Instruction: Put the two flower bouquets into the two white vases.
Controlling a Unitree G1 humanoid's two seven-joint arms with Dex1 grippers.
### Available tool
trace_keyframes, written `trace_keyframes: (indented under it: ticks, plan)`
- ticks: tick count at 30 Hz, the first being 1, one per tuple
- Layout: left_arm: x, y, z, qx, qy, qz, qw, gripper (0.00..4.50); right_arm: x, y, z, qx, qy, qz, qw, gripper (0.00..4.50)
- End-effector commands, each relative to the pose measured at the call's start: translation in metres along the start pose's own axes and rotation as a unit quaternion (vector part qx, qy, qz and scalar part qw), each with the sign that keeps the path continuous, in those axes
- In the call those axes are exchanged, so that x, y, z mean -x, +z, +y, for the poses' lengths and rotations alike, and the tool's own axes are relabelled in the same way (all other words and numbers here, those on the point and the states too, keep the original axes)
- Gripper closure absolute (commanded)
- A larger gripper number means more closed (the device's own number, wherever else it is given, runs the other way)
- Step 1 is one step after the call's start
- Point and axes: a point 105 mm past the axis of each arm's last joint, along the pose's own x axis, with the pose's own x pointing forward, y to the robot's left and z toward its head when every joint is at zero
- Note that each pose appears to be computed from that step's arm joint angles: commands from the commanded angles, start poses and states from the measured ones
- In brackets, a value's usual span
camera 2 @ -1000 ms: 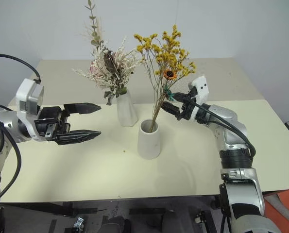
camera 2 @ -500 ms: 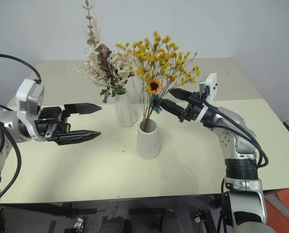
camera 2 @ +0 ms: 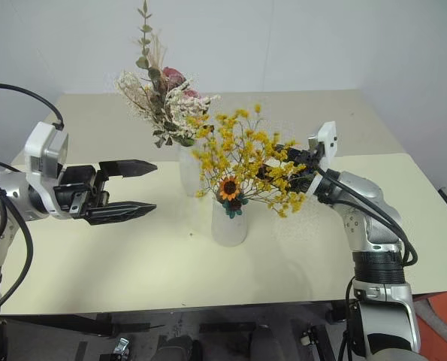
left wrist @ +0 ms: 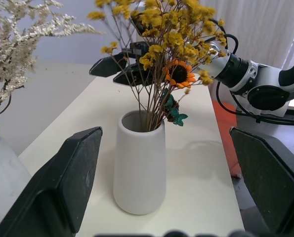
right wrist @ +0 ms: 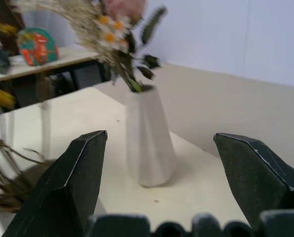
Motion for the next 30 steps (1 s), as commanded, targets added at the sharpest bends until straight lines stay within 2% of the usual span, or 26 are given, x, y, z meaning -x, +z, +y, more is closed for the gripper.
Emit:
trace_keyframes:
  ticks: [1,9,17,23,30]
  plan:
    - [0.0,0.007,-0.002,-0.019,-0.003,-0.002,1.0,0.0,-0.002,0.012,-0.012,0.034,-0.043,-0.001,0.999,0.34]
    - [0.008,0.005,-0.003,-0.013,0.012,0.005,1.0,0.0,0.016,0.019,-0.03,0.047,-0.088,0.014,0.995,0.34]
    - [0.028,-0.003,-0.007,-0.002,0.058,0.028,0.998,0.0,0.053,0.017,-0.049,0.057,-0.116,0.049,0.99,0.34]
    - [0.055,-0.008,-0.006,-0.003,0.119,0.04,0.992,0.0,0.091,0.013,-0.05,0.049,-0.085,0.07,0.993,0.34]
    - [0.08,-0.015,-0.009,0.004,0.159,0.07,0.985,0.0,0.119,0.02,-0.045,0.024,-0.047,0.05,0.997,0.34]
